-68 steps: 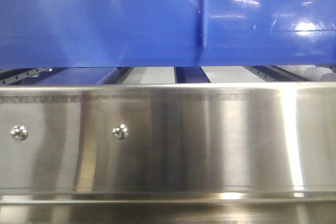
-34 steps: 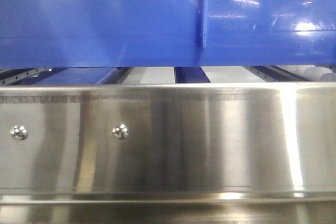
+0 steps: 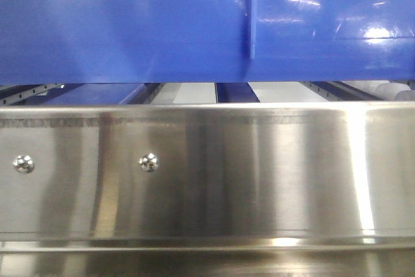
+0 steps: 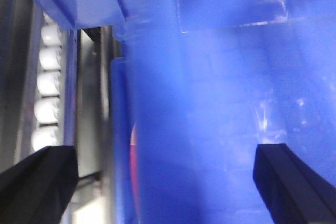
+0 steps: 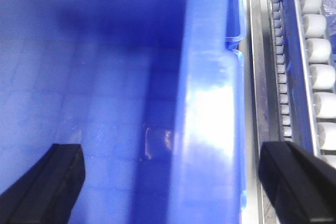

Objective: Move blue bin to conveyor side

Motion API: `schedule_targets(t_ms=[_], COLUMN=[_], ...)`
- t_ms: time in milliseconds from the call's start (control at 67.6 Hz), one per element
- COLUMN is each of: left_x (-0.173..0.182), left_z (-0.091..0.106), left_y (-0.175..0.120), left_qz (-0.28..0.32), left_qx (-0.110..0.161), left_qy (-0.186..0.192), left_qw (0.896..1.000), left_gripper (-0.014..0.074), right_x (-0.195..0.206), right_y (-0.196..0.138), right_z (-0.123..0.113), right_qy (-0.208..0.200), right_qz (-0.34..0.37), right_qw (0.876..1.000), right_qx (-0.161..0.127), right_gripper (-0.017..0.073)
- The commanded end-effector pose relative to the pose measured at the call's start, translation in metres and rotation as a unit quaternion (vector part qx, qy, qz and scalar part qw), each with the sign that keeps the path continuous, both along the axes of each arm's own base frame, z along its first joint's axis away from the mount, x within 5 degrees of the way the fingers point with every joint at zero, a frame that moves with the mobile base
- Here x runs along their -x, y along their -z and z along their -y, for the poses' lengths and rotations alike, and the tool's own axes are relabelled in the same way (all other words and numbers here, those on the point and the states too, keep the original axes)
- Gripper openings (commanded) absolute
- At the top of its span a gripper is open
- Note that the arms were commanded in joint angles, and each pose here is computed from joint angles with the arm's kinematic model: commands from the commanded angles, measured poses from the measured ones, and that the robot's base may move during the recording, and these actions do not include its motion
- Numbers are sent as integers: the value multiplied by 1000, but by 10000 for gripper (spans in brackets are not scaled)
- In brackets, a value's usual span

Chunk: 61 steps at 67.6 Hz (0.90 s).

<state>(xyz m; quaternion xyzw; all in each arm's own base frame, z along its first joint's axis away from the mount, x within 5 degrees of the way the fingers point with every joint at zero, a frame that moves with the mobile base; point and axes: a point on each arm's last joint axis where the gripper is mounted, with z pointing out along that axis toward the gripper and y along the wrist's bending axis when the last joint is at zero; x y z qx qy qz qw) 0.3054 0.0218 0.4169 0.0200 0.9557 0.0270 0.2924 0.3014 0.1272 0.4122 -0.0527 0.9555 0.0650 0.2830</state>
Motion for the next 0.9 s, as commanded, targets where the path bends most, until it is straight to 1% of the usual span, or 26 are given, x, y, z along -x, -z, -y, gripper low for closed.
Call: schedule_targets(t_ms=[0,59,340,414,503,532,562,592,606,621,666,680,725,740,754,769,799,843,858,887], left_x=[-1,-1,-1,-1,-1,-1,-1,-1,-1,-1,-1,-1,-1,-1,-1,-1,-1,0,0,0], left_z=[-4,-4,-4,-4,-4,-4,-4,-4,-4,-4,-4,-4,-4,-4,-4,-5,-5,-5,-5,-6], left_y=[0,0,0,0,0,0,0,0,0,0,0,0,0,0,0,0,0,0,0,0], left_qz=[6,7,7,7,7,7,7,7,6,6,6,6,6,6,6,6,6,6,6,6], left_qx=[25,26,26,26,25,25,24,24,23,23,22,21,21,21,21,20,20,18,18,15], left_qy=[-6,2,2,2,2,2,1,2,1,1,1,1,1,1,1,0,0,0,0,-1], left_qw=[1000,1000,1000,1000,1000,1000,1000,1000,1000,1000,1000,1000,1000,1000,1000,1000,1000,1000,1000,1000], left_gripper=[571,571,571,571,568,561,545,519,501,481,419,375,293,239,202,183,102,-22,-51,-22], right_x=[-1,-1,-1,-1,-1,-1,-1,-1,-1,-1,-1,-1,-1,-1,-1,-1,-1,-1,-1,-1], right_y=[-1,-1,-1,-1,-1,-1,-1,-1,-1,-1,-1,-1,-1,-1,-1,-1,-1,-1,-1,-1], right_z=[0,0,0,0,0,0,0,0,0,0,0,0,0,0,0,0,0,0,0,0], right_qy=[1,1,1,1,1,1,1,1,1,1,1,1,1,1,1,1,1,1,1,1], right_qz=[8,8,8,8,8,8,8,8,8,8,8,8,8,8,8,8,8,8,8,8], right_qw=[1000,1000,1000,1000,1000,1000,1000,1000,1000,1000,1000,1000,1000,1000,1000,1000,1000,1000,1000,1000], right_qx=[2,2,2,2,2,2,2,2,2,2,2,2,2,2,2,2,2,2,2,2], right_gripper=[558,558,558,536,419,347,298,229,174,156,45,8,-97,-114,-106,-94,-74,-69,-70,-70])
